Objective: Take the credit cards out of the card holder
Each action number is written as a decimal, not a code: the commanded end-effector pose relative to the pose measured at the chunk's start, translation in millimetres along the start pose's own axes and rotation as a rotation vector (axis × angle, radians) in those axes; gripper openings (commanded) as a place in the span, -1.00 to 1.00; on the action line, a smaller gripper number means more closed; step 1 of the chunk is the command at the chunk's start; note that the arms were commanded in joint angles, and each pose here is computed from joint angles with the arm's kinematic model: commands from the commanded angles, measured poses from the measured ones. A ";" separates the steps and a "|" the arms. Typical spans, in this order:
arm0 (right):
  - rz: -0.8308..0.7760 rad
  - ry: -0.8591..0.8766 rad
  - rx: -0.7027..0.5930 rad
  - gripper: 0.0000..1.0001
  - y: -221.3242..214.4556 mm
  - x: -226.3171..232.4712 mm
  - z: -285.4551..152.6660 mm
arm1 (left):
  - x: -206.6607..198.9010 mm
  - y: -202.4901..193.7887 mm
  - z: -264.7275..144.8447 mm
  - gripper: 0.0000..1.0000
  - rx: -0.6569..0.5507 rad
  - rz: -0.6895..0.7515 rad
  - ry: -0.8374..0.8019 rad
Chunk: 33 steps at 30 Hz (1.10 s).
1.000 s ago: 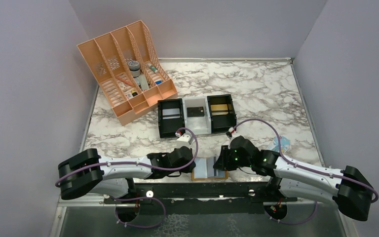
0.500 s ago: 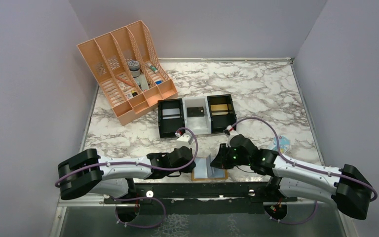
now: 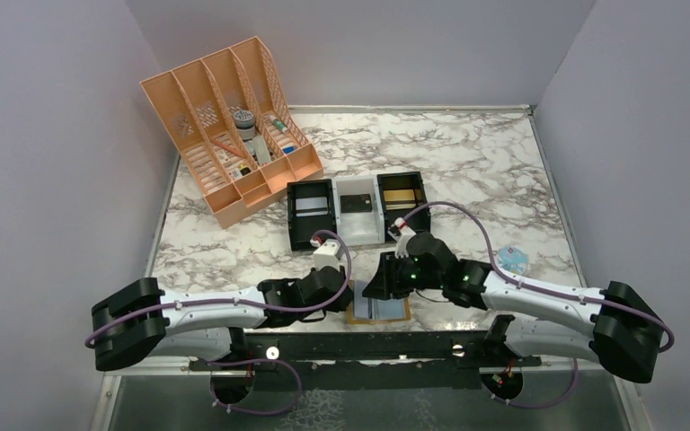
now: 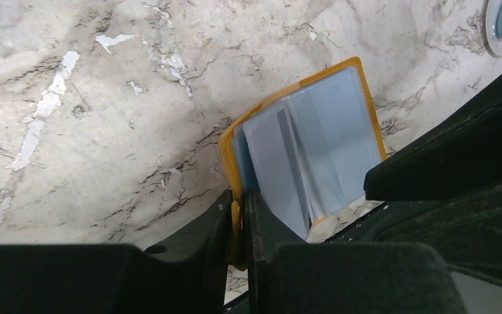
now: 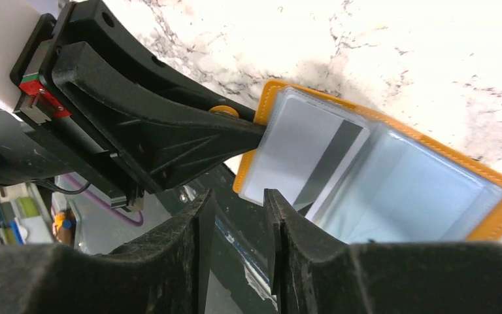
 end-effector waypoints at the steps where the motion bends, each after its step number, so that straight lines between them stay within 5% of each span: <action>1: -0.036 -0.096 -0.078 -0.31 9.3 -2.6 -7.3 | 7.5 3.7 -5.9 -0.66 -0.055 -0.010 0.044; 10: 0.013 -0.148 -0.095 -0.29 -14.0 -19.4 -13.4 | 7.9 7.8 -11.6 -0.55 -0.053 0.016 0.102; 16: -0.017 -0.092 -0.162 -0.12 -20.1 -21.4 -20.4 | 10.3 11.7 -17.8 -0.25 -0.075 0.013 0.127; 33: -0.024 -0.098 -0.234 0.10 -11.8 -18.7 -25.7 | -12.9 35.2 -53.9 -0.25 -0.089 0.002 0.103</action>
Point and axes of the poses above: each gripper's point midway between its finger pads, its own z axis out along the fingers, its own x axis along the line the jaws close on, y = z × x, the point moved 10 cm from there along -z, back along the fingers, and after that the axes turned 13 degrees about -z, right-handed, at the moved point
